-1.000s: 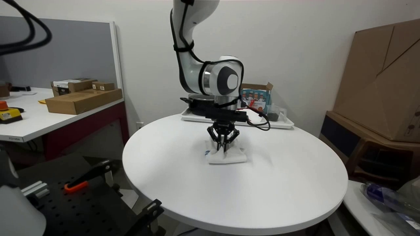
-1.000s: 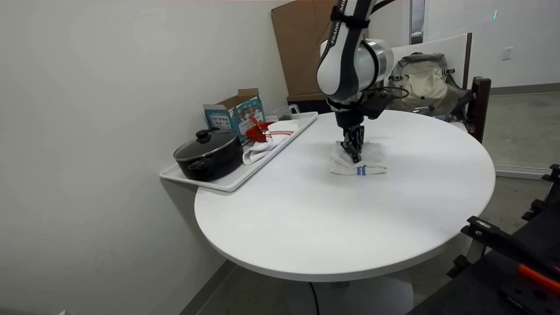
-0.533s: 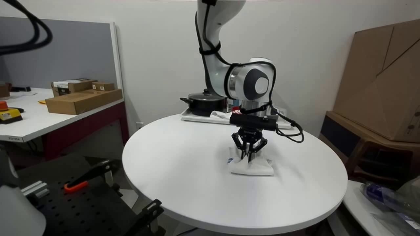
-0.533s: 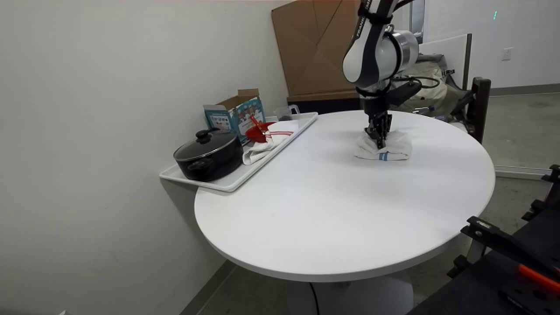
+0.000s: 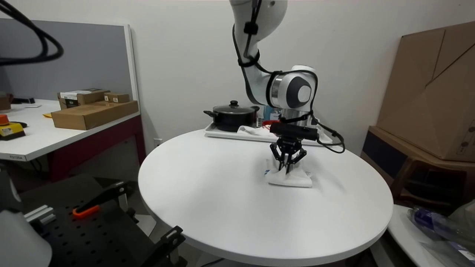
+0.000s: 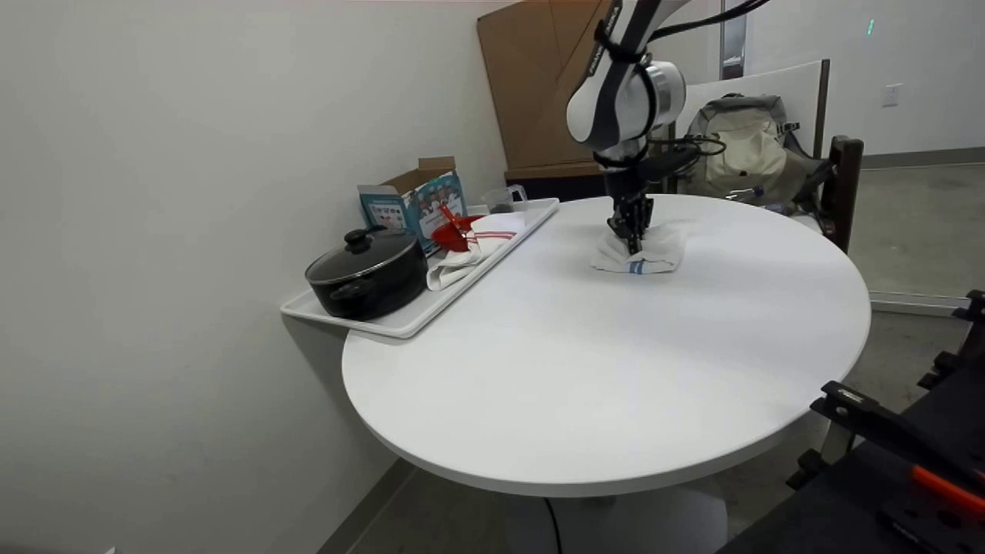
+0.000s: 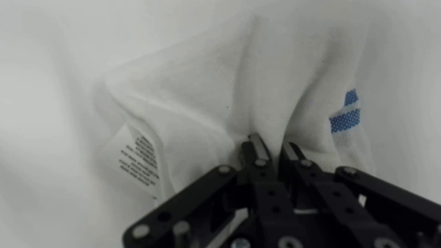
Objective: Wipe the table with the cloth
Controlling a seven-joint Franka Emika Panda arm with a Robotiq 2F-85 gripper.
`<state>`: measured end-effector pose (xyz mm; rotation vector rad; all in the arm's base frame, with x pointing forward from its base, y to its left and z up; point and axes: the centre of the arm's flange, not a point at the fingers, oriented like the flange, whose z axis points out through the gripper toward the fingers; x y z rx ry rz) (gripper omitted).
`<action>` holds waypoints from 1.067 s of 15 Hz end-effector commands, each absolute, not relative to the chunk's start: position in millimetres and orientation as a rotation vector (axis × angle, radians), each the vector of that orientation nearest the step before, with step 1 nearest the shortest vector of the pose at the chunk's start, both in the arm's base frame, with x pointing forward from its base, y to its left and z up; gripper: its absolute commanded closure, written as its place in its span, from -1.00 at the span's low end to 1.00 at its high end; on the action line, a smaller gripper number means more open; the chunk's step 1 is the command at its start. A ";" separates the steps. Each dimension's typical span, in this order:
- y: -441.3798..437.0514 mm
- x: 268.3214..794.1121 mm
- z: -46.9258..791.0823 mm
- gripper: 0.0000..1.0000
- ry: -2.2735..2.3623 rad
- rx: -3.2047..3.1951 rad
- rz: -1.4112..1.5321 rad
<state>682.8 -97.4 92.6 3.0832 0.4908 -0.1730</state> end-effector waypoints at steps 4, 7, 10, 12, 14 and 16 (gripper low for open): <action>8.7 779.8 73.8 0.95 0.788 3.040 -0.240; 60.0 798.3 73.1 0.95 0.949 3.005 -0.256; 106.0 808.8 71.9 0.95 1.114 2.966 -0.275; 128.4 814.6 71.2 0.95 1.235 2.942 -0.289; 136.5 803.5 75.0 0.95 1.372 2.906 -0.312; 134.8 783.1 78.3 0.95 1.520 2.842 -0.351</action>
